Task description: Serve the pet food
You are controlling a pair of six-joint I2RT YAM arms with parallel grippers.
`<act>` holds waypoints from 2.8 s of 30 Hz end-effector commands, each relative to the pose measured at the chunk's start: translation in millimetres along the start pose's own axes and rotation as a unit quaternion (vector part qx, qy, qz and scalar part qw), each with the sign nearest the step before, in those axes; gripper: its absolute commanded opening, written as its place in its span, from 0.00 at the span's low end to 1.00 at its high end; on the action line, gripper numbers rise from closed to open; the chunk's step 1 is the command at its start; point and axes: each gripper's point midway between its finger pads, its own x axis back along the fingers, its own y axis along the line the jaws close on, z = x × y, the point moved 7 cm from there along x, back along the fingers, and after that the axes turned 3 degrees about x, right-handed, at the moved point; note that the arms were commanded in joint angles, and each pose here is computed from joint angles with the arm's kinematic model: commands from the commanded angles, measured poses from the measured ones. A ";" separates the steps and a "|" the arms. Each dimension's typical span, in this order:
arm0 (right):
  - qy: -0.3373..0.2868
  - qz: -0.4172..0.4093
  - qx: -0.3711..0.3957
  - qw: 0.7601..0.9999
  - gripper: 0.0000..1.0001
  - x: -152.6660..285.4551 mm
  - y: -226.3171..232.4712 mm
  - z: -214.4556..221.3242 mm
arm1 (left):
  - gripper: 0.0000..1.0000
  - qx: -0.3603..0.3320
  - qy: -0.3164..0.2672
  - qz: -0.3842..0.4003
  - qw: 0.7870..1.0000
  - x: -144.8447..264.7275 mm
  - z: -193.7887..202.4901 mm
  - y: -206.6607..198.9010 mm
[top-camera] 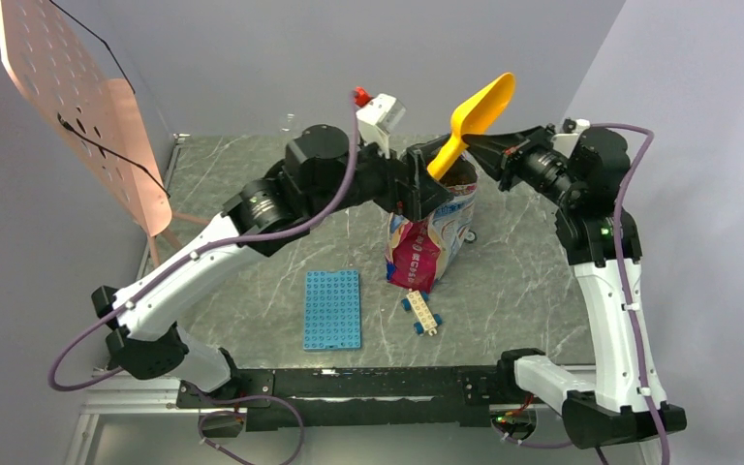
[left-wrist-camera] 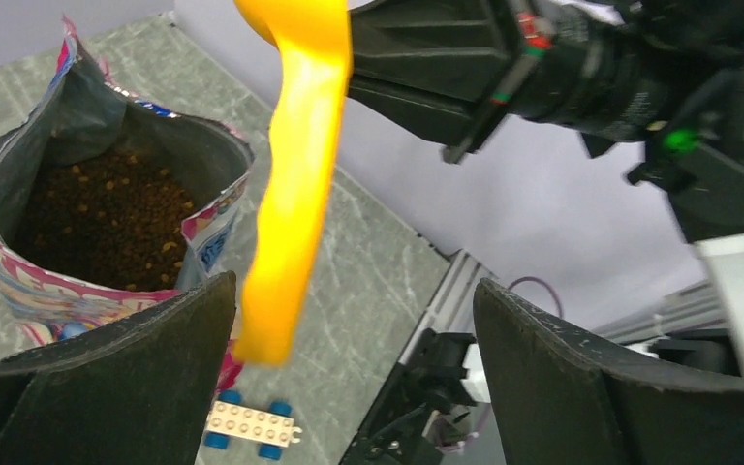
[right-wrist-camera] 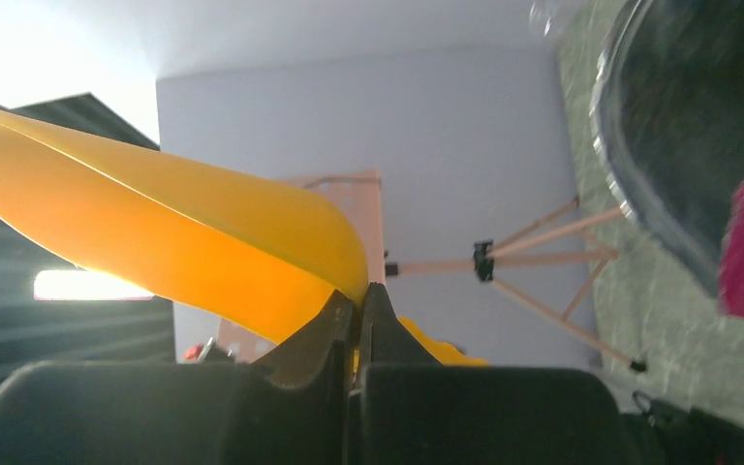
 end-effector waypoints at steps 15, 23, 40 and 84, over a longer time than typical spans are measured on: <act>0.173 -0.058 0.221 0.958 0.49 -28.3 0.7 34.5 | 0.00 0.006 0.024 0.003 1.000 20.3 -0.9 15.6; 0.215 -0.046 0.407 0.887 0.68 -26.4 -30.6 24.2 | 0.00 0.056 0.079 0.102 0.990 65.5 9.2 16.7; 0.245 -0.148 0.430 0.856 0.62 -19.0 -13.2 33.5 | 0.00 0.100 0.172 0.207 0.958 84.4 13.0 21.9; 0.147 -0.077 0.254 0.953 0.00 -16.5 -34.2 50.9 | 0.08 0.134 -0.081 0.112 0.981 85.8 -2.5 25.8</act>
